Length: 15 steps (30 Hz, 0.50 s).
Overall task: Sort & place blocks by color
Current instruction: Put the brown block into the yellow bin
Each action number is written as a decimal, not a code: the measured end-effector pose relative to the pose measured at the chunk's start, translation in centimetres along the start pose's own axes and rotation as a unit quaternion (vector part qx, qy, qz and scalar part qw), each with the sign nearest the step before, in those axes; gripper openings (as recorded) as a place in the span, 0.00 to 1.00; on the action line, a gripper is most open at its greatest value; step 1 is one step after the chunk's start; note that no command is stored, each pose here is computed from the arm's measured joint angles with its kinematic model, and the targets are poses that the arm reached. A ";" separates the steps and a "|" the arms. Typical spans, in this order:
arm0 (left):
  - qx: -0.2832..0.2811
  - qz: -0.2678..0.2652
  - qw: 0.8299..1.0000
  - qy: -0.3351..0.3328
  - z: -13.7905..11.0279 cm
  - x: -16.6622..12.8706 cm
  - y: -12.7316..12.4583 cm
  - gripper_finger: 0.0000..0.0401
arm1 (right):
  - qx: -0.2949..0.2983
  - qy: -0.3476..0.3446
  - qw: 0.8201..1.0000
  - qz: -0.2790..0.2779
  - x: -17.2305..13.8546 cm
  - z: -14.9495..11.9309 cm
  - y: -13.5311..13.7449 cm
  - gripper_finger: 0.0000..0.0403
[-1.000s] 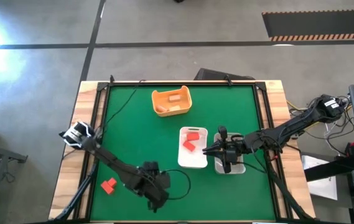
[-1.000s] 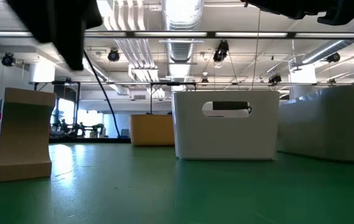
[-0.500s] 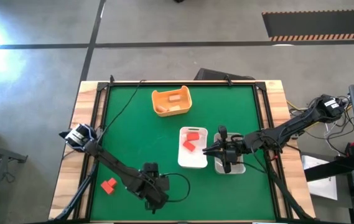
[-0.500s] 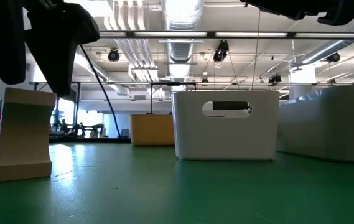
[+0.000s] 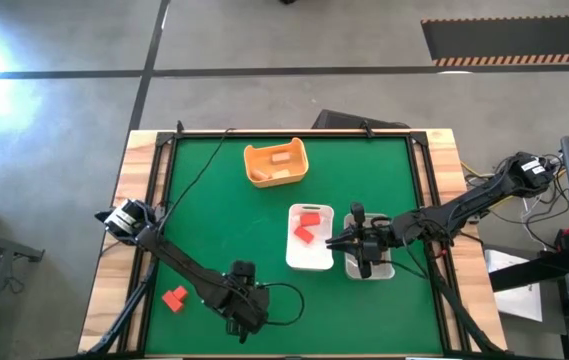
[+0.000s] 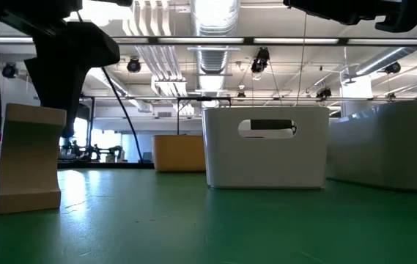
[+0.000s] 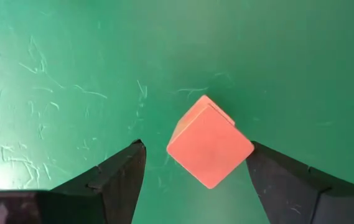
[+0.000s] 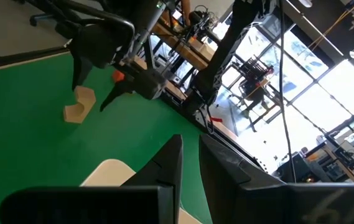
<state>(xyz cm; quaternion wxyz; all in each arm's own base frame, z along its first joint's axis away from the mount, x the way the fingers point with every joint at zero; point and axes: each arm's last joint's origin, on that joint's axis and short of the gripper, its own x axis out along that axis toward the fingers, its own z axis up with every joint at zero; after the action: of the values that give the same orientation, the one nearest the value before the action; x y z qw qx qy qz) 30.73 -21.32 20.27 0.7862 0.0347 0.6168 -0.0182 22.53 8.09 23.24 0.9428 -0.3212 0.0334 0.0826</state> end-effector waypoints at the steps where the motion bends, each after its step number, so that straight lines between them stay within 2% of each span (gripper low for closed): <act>1: 0.006 0.000 1.000 0.001 -0.1 0.1 0.0 0.64 | 0.000 0.000 1.000 0.000 0.0 0.0 0.0 0.11; 5: 0.010 0.006 1.000 -0.002 -0.1 0.1 0.1 0.58 | 0.000 0.000 1.000 0.000 0.0 0.0 0.0 0.11; 15: 0.001 -0.004 1.000 -0.024 0.4 0.1 -0.1 0.30 | 0.005 -0.001 1.000 -0.001 0.0 0.0 0.0 0.11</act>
<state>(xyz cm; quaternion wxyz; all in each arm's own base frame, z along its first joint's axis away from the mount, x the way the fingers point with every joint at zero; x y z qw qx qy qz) 31.11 -21.48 20.23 0.8007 0.0328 0.5977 -0.0232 22.54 8.08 23.25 0.9444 -0.3166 0.0330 0.0820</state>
